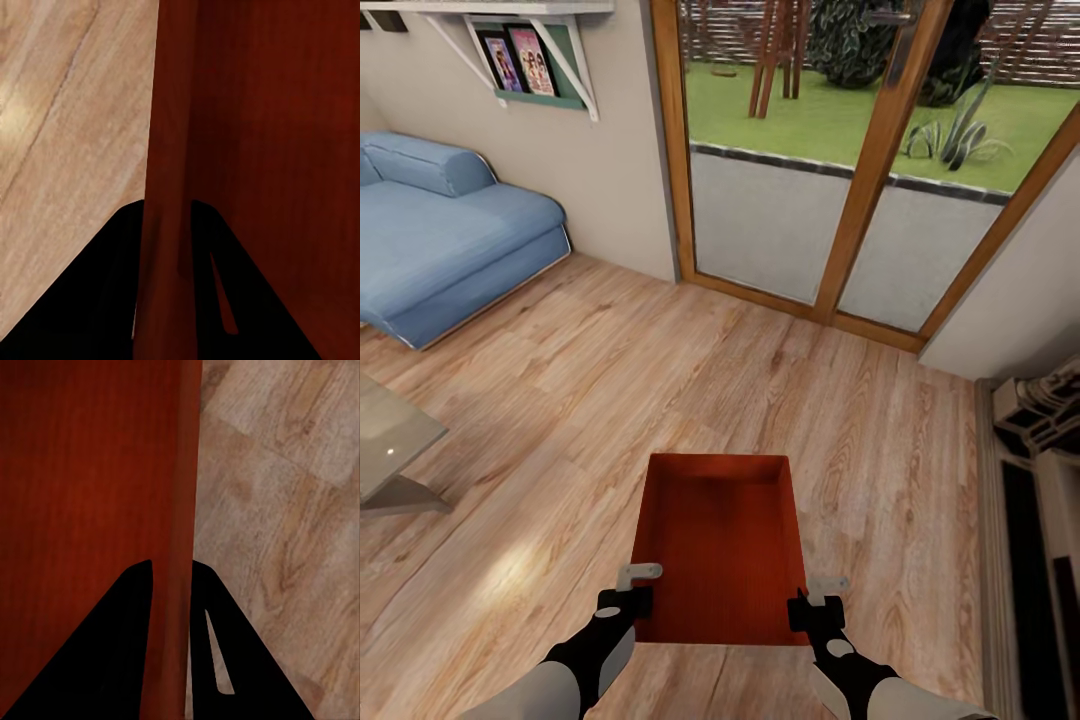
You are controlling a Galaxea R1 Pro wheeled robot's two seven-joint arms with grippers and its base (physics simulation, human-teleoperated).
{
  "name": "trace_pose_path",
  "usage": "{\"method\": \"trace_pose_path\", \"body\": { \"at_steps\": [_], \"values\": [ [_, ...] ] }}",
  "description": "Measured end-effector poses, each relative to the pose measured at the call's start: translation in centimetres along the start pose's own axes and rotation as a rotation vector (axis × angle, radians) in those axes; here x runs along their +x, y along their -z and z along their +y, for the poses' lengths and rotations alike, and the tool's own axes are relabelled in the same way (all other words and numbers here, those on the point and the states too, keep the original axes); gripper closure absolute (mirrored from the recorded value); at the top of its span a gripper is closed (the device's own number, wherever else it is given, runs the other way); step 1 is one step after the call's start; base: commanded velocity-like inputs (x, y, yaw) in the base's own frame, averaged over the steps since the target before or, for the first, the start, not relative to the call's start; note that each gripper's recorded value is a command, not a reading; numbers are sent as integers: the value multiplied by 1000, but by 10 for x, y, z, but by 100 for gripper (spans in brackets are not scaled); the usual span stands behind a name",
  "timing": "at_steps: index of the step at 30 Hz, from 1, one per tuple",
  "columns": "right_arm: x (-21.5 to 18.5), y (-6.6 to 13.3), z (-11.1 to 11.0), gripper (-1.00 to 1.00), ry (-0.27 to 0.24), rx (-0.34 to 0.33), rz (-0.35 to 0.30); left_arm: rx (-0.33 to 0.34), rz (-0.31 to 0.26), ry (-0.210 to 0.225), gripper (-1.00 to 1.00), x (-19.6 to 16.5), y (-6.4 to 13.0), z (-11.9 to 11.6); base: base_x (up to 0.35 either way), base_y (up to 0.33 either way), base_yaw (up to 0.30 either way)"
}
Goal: Move the two storage containers from the living room to the garage. In the garage, place one container on the floor and stack the other container on top of it (either order is fine).
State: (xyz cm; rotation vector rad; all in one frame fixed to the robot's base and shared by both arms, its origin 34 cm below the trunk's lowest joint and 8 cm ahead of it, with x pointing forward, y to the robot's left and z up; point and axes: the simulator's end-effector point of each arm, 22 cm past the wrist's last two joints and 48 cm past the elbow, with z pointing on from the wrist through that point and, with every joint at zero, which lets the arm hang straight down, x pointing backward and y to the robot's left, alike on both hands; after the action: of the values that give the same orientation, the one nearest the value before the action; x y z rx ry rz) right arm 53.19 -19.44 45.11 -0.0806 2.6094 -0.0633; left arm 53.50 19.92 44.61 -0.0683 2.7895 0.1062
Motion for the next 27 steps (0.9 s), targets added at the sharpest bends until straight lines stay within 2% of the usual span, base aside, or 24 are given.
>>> {"method": "trace_pose_path", "body": {
  "at_steps": [27],
  "values": [
    [-20,36,-2,100,0,0,0,0,0,0,100,-13,39,3,0,0,0]
  ]
}}
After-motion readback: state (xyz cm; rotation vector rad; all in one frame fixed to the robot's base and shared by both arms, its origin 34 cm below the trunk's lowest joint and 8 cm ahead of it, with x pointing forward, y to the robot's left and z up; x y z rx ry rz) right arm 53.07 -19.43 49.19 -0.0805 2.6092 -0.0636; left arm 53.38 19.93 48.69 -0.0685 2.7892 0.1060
